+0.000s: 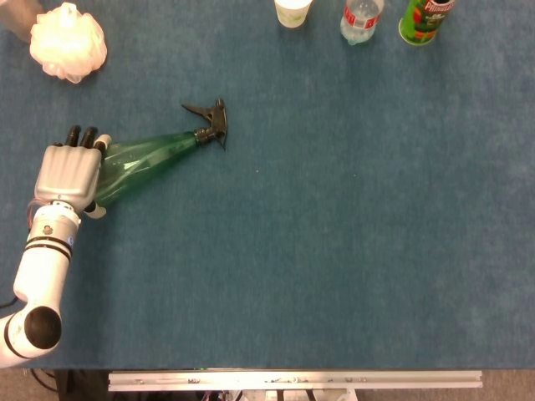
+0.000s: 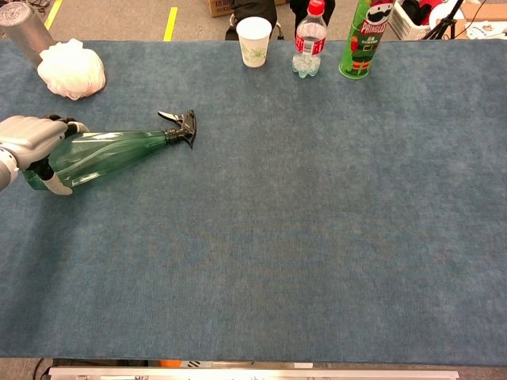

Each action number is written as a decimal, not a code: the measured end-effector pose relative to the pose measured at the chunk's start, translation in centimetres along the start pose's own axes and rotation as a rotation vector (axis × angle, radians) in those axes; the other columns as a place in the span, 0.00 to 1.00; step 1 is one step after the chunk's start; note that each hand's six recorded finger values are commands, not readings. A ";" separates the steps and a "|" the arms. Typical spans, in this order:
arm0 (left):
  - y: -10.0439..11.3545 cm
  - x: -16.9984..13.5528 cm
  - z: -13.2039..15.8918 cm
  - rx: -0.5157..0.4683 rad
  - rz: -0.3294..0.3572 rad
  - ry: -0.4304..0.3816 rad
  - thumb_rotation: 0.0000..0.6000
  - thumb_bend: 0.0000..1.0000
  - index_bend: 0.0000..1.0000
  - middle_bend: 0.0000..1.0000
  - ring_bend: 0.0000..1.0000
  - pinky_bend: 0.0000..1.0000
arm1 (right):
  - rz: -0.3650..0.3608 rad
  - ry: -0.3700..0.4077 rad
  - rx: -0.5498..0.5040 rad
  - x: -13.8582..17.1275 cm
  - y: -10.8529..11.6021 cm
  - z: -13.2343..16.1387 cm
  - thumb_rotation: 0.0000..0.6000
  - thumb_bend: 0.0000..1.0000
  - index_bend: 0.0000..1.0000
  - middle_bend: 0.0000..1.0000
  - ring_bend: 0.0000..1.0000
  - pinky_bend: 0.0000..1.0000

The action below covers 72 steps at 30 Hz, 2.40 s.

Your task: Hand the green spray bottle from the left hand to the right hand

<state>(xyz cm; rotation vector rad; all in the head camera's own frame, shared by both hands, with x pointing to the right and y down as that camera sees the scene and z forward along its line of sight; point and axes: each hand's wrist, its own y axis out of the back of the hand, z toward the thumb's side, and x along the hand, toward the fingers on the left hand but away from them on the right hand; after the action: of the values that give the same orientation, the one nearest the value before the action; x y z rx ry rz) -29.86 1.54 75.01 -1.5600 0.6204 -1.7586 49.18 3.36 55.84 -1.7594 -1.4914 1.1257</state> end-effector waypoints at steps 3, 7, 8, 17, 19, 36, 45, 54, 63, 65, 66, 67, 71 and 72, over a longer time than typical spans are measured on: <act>-0.1 0.1 0.0 -0.022 -0.001 -0.012 1.00 0.20 0.31 0.22 0.22 0.50 | 0.001 0.004 -0.003 -0.1 -0.1 0.2 1.00 0.21 0.19 0.20 0.03 0.07; 0.3 -0.1 0.4 -0.087 0.022 -0.045 1.00 0.20 0.35 0.28 0.25 0.54 | 0.003 0.017 -0.012 -0.4 -0.3 0.8 1.00 0.21 0.19 0.20 0.03 0.07; 0.5 -0.2 0.5 -0.105 0.031 -0.056 1.00 0.20 0.35 0.28 0.25 0.54 | 0.003 0.022 -0.014 -0.5 -0.3 0.9 1.00 0.21 0.19 0.20 0.03 0.07; 3.0 -1.7 1.6 -0.360 0.078 -0.198 1.00 0.20 0.36 0.29 0.25 0.54 | 0.032 0.084 -0.078 -1.7 -1.1 3.3 1.00 0.21 0.19 0.20 0.03 0.07; 3.8 -2.3 2.1 -0.431 0.081 -0.242 1.00 0.20 0.36 0.30 0.25 0.54 | 0.058 0.093 -0.112 -2.2 -1.5 3.8 1.00 0.21 0.19 0.20 0.03 0.07; 7.5 -7.2 6.1 -0.803 0.049 -0.541 1.00 0.20 0.35 0.29 0.25 0.54 | 0.271 0.164 -0.376 -4.6 -7.3 8.8 1.00 0.02 0.17 0.17 0.01 0.07; 7.4 -7.5 7.7 -0.866 0.049 -0.602 1.00 0.20 0.35 0.29 0.24 0.54 | 0.338 0.160 -0.451 -5.4 -9.9 10.4 1.00 0.00 0.09 0.11 0.00 0.04; 7.4 -7.6 9.7 -0.877 0.049 -0.659 1.00 0.20 0.35 0.29 0.24 0.53 | 0.386 0.147 -0.603 -6.5 -12.9 12.8 1.00 0.00 0.05 0.09 0.00 0.03; 7.6 -7.4 10.9 -0.893 0.061 -0.674 1.00 0.20 0.35 0.29 0.24 0.53 | 0.434 0.140 -0.722 -7.2 -16.0 15.9 1.00 0.00 0.04 0.09 0.00 0.03; 7.6 -7.3 11.1 -0.892 0.062 -0.672 1.00 0.20 0.35 0.29 0.24 0.53 | 0.441 0.136 -0.748 -7.3 -16.4 16.4 1.00 0.00 0.04 0.09 0.00 0.03; 7.6 -7.2 11.2 -0.894 0.063 -0.671 1.00 0.20 0.35 0.29 0.24 0.53 | 0.447 0.132 -0.767 -7.4 -16.7 16.8 1.00 0.00 0.04 0.09 0.00 0.03; 7.5 -7.1 11.3 -0.897 0.063 -0.670 1.00 0.20 0.35 0.29 0.24 0.53 | 0.452 0.130 -0.784 -7.4 -16.9 17.2 1.00 0.00 0.04 0.09 0.00 0.03; 7.4 -6.9 11.8 -0.902 0.066 -0.667 1.00 0.20 0.35 0.29 0.24 0.53 | 0.470 0.121 -0.850 -7.4 -17.7 18.5 1.00 0.00 0.04 0.09 0.00 0.03; 7.4 -6.8 11.9 -0.901 0.068 -0.666 1.00 0.20 0.35 0.29 0.24 0.53 | 0.475 0.118 -0.869 -7.4 -17.9 18.8 1.00 0.00 0.04 0.09 0.00 0.03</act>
<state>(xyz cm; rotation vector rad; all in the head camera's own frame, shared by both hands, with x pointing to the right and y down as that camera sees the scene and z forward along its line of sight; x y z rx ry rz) -16.53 3.08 67.02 -2.5049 1.1644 -0.7840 23.78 -1.70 63.55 -2.8201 -1.6636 0.5489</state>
